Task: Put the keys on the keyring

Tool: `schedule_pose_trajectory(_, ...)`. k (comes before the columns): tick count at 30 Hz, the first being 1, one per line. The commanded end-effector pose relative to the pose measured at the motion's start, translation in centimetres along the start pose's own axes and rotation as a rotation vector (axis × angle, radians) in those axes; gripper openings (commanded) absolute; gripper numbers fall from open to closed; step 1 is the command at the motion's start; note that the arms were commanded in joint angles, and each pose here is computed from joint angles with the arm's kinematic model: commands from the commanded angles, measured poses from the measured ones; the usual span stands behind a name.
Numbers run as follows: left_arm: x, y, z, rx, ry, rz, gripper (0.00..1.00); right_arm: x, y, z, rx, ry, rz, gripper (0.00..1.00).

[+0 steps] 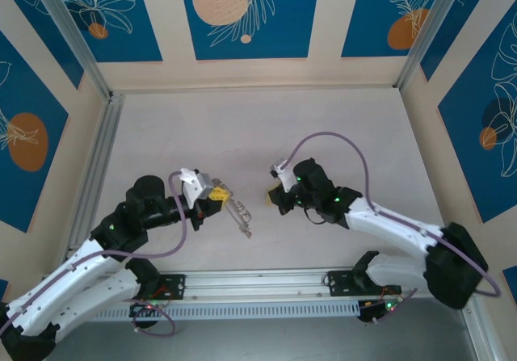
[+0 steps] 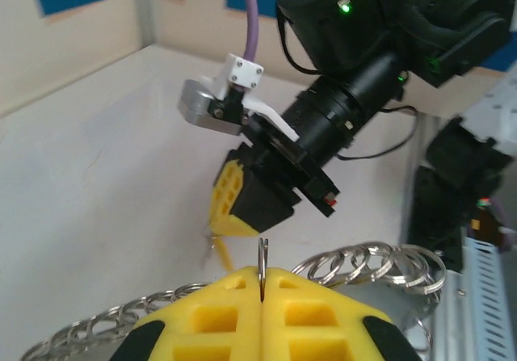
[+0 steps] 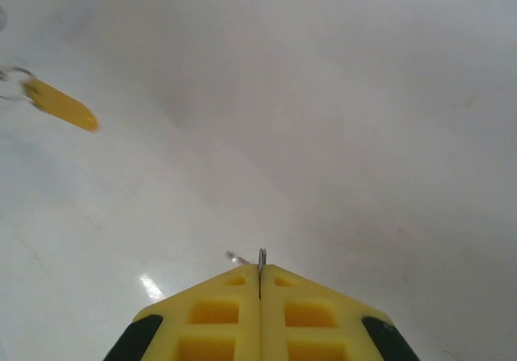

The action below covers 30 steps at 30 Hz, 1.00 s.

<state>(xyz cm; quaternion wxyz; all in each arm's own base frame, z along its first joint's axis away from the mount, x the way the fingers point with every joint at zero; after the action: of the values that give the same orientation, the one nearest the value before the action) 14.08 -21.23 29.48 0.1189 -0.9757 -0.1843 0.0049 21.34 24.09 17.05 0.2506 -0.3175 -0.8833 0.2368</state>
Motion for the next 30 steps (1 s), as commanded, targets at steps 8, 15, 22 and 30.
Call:
schedule_pose_trajectory(8, -3.7, -0.9, -6.2, 0.005, 0.293, 0.350, 0.00, 6.8, -9.4, -3.4, -0.265, -0.219, -0.334, 0.00)
schedule_pose_trajectory(15, -3.2, 0.1, -6.3, 0.036, 0.308, 0.382, 0.00, 8.6, -11.7, -4.1, -0.298, -0.246, -0.435, 0.00)
schedule_pose_trajectory(22, -2.7, -0.2, -5.2, 0.011, 0.282, 0.321, 0.00, 5.3, -7.8, -2.5, -0.175, -0.121, -0.277, 0.00)
schedule_pose_trajectory(30, -3.7, -2.2, -3.4, -0.002, 0.252, 0.287, 0.00, 4.1, -4.5, 1.2, -0.012, 0.033, -0.284, 0.00)
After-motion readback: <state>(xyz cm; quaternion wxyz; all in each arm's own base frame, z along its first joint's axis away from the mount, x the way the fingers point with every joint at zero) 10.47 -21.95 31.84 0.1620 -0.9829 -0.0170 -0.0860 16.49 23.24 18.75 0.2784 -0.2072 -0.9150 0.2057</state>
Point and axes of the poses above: each hand's point on the last joint's axis, 136 mm out from that joint toward the fingers, its own y axis out along the fingers, its own x axis along the line the jaws close on, z = x × y, the point moved 3 cm from there along -y, back along the fingers, and after that the axes turned 6 degrees about y, right-handed, at the moved point
